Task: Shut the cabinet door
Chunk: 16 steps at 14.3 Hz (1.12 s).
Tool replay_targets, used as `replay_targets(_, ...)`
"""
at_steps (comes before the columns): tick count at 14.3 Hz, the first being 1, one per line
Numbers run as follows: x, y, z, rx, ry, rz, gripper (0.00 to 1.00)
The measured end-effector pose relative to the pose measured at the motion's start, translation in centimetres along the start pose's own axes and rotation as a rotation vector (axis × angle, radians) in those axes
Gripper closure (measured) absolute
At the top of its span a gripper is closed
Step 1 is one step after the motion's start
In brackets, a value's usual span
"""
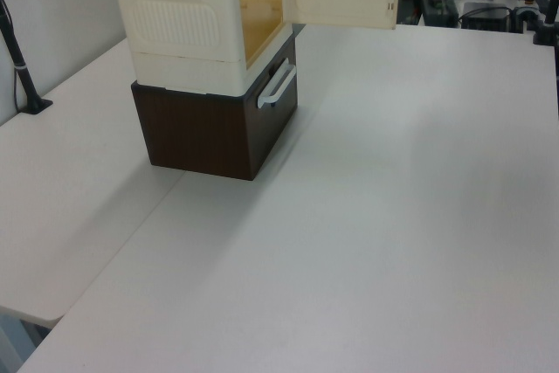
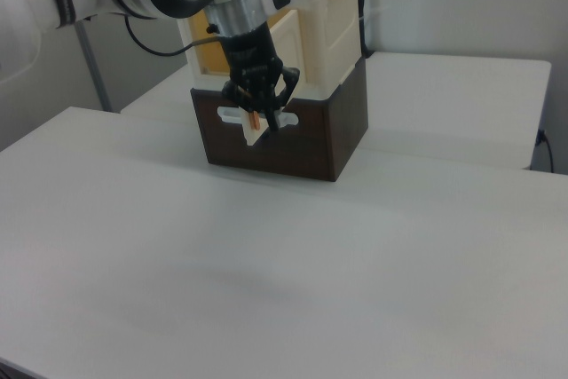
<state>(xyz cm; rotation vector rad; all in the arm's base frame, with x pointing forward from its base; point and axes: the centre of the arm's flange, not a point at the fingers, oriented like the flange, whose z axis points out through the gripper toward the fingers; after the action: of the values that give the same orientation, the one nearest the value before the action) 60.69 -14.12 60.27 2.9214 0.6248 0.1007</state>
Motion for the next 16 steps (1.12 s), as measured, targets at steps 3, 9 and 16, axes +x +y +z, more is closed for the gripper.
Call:
replay_targets(3,0.7,-0.3,-0.6,-0.019,0.028,-0.081,0.96)
replay_targets(9,7.1,-6.1,-1.1,-0.095,0.154,-0.208,0.94)
replay_targets(16,13.0,-15.3,-1.3,-0.085,0.255,-0.113,0.93)
